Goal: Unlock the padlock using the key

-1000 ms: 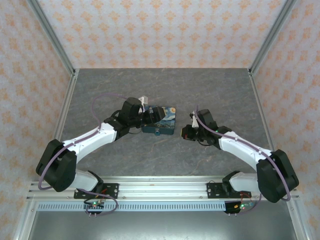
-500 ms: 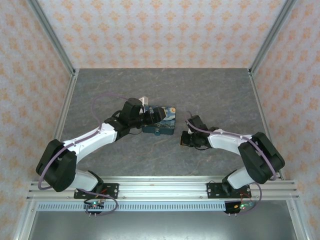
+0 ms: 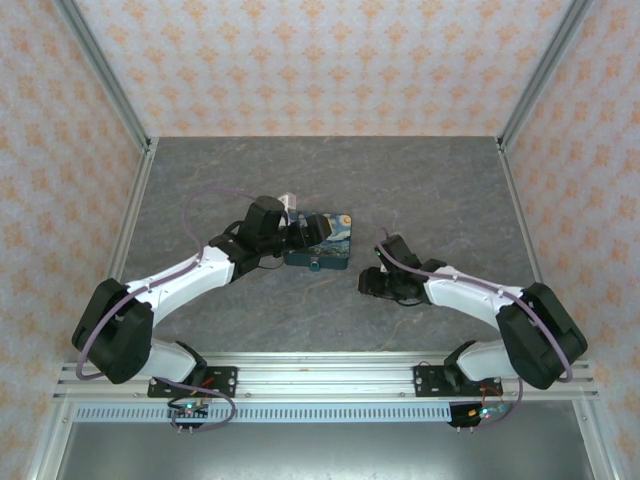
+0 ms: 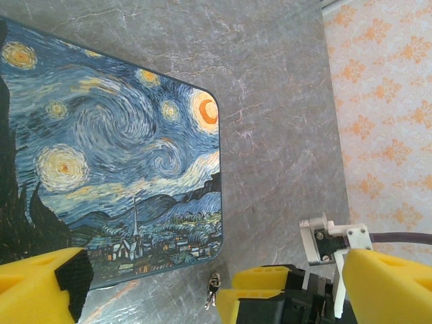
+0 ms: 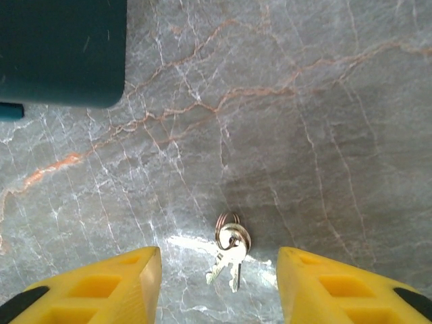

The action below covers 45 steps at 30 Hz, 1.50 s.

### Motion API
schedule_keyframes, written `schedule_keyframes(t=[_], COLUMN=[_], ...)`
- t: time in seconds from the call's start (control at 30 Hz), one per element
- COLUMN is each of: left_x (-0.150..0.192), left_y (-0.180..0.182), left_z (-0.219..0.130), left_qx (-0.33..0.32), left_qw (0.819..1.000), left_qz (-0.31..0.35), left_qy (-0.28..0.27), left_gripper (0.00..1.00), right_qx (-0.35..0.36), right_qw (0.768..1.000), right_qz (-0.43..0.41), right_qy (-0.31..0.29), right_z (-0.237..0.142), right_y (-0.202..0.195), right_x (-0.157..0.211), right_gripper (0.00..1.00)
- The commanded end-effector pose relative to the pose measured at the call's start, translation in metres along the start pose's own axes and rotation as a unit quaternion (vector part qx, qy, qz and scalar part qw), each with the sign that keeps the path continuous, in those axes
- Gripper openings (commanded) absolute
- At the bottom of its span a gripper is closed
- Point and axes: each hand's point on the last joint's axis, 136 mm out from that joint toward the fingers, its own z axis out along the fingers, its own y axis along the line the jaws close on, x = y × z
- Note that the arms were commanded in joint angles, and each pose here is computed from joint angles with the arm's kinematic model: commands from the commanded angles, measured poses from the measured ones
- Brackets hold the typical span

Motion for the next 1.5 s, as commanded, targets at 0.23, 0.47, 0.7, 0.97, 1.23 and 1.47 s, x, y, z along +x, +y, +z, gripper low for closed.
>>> schedule_keyframes(t=[0.23,0.47,0.7,0.97,1.23,1.47], left_x=[-0.004,-0.003,-0.003,-0.002,-0.003,-0.004], left_y=[-0.006,-0.005,-0.003,-0.003,-0.004,-0.005], left_z=[-0.002,-0.003,-0.002,-0.002,-0.003,-0.006], left_qx=[-0.004,-0.005,-0.007,-0.007,-0.007,-0.005], left_qw=[1.0,1.0,1.0,1.0,1.0,1.0], left_qz=[0.016,0.017,0.018,0.018,0.018,0.018], left_qy=[-0.008,-0.009,-0.009,-0.009,-0.01,-0.014], left_gripper=[0.97,0.97,0.97,0.97,0.98,0.98], right_qx=[-0.015,-0.022,-0.024,-0.026,-0.054,-0.022], right_qw=[1.0,1.0,1.0,0.999,0.999,0.999], right_qz=[0.006,0.01,0.015,0.018,0.007,0.019], right_qy=[0.002,0.007,0.013,0.024,0.006,-0.028], right_z=[-0.002,0.007,0.015,0.028,0.021,-0.004], right_y=[0.015,0.019,0.021,0.027,0.055,0.041], right_x=[0.01,0.012,0.013,0.012,-0.01,-0.016], right_gripper=[0.44,0.43,0.42,0.41,0.41,0.35])
